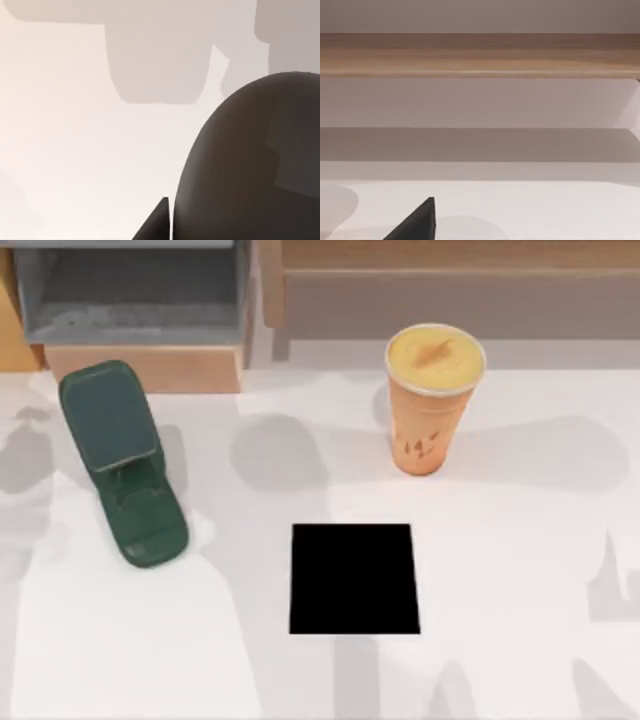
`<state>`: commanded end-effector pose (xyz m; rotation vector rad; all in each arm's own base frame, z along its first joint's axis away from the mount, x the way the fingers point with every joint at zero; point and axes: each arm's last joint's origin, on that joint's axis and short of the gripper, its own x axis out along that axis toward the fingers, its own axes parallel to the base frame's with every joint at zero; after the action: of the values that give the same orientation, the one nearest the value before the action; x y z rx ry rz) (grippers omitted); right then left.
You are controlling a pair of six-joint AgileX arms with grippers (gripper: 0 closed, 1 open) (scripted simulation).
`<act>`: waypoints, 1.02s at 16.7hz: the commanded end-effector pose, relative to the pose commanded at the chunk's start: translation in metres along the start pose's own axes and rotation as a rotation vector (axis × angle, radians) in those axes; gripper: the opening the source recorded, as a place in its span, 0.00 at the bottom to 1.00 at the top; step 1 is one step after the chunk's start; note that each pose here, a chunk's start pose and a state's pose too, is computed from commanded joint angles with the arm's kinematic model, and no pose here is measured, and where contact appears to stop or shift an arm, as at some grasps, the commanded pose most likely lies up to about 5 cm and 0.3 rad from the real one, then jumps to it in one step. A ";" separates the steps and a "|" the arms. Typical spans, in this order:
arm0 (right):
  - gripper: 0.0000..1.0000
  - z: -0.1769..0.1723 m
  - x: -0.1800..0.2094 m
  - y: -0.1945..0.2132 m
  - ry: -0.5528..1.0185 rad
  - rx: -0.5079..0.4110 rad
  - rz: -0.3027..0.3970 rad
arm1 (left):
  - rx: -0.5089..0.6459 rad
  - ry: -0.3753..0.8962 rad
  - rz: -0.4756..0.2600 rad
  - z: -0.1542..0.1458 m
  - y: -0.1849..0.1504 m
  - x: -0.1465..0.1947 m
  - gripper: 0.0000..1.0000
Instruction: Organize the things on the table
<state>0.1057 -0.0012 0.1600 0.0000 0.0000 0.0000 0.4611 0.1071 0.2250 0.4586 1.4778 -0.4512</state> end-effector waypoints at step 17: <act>1.00 0.000 0.000 0.000 0.000 0.000 0.000 | -1.517 -0.292 -0.303 0.091 -0.210 -0.102 0.00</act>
<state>0.1057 -0.0012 0.1600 0.0000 0.0000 0.0000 0.4168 -0.1170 0.3274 -0.9949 1.2121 0.4198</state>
